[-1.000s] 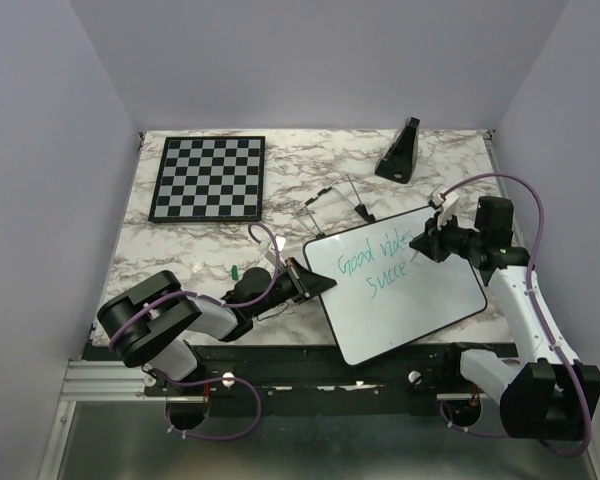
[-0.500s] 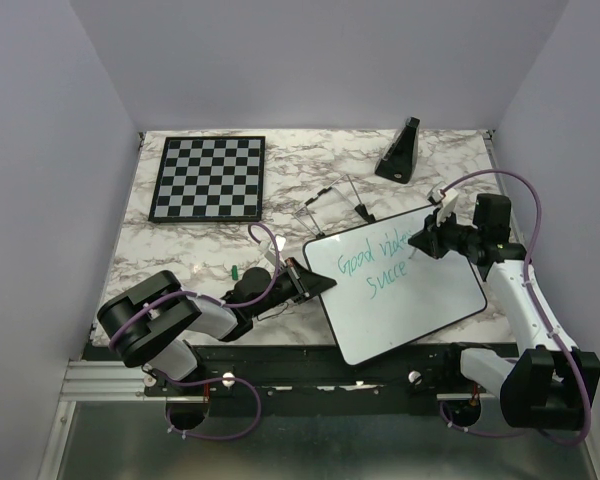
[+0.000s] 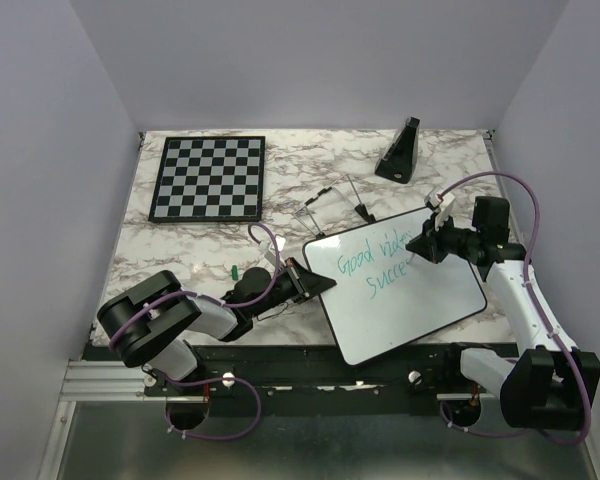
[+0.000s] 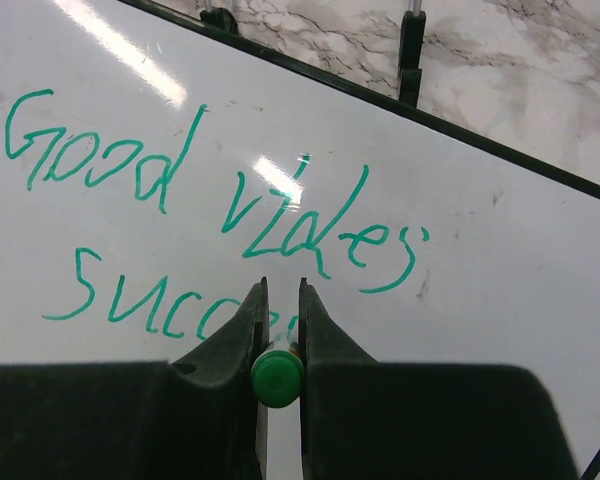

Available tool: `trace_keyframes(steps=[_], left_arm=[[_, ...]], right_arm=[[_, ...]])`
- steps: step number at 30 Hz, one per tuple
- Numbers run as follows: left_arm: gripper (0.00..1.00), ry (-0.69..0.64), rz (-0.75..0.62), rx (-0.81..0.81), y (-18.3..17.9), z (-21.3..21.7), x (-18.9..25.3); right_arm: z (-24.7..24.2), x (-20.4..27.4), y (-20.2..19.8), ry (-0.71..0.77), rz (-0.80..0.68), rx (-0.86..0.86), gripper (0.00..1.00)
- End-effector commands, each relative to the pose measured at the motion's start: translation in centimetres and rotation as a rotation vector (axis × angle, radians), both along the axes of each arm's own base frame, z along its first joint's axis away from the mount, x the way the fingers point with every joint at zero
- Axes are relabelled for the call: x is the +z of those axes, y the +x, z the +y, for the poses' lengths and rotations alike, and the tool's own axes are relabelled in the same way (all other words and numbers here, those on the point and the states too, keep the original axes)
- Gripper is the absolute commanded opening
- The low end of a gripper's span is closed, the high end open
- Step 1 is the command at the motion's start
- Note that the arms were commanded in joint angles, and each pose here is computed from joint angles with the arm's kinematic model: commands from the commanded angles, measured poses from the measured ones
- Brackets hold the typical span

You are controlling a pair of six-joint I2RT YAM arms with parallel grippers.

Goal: Write a sentence on the whiteboard

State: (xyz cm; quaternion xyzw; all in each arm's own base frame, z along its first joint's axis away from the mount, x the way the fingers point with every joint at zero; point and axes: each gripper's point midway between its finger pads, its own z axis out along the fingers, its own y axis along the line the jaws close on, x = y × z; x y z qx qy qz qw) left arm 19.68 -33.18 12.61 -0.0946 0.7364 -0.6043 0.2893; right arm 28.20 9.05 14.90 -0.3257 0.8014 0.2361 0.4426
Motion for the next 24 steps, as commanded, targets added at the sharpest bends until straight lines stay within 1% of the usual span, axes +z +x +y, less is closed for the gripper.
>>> trace_keyframes(steps=[1, 8, 14, 19, 22, 24], left_arm=[[0.00, -0.048, -0.120, 0.048, 1.1, 0.0, 2.8], [0.00, -0.048, -0.120, 0.047, 1.0, 0.1, 2.8], [0.00, -0.054, -0.121, 0.044, 1.1, -0.1, 2.9], [0.00, -0.053, -0.120, 0.045, 1.1, 0.0, 2.8], [0.00, -0.055, -0.120, 0.044, 1.1, 0.0, 2.8], [0.00, -0.055, -0.120, 0.044, 1.0, 0.0, 2.8]], right_arm=[[-0.5, -0.9, -1.0, -0.036, 0.045, -0.006, 0.01], [-1.6, -1.2, -1.1, -0.086, 0.040, -0.057, 0.01], [-0.6, -1.2, -2.5, -0.058, 0.063, 0.020, 0.01], [0.9, -0.3, -3.3, 0.016, 0.074, 0.098, 0.00], [1.2, 0.6, -2.9, 0.049, 0.072, 0.091, 0.01], [0.8, 1.1, -2.0, 0.033, 0.040, 0.051, 0.01]])
